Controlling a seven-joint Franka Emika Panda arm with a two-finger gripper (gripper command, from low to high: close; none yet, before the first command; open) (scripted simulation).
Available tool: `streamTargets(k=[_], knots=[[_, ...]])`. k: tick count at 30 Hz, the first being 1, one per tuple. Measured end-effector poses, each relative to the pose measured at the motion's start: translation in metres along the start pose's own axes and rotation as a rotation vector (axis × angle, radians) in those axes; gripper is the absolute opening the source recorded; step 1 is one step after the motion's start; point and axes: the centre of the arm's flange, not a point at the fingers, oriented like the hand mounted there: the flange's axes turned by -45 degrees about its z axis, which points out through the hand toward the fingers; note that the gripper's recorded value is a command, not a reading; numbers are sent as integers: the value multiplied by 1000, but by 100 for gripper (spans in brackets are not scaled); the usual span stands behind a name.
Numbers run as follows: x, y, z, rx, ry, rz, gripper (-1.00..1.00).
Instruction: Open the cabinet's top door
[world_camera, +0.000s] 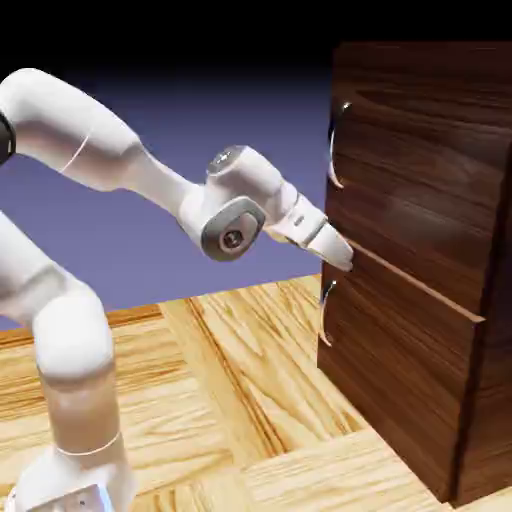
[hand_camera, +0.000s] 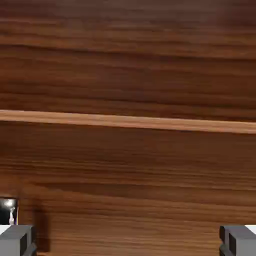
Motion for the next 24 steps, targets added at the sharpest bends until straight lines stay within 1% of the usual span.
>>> streamTargets(k=[12,18,24], knots=[[44,10,-86,-38,211,149,100],[55,-2,-121,-43,318,186,100],[60,-23,-144,-42,421,196,100]])
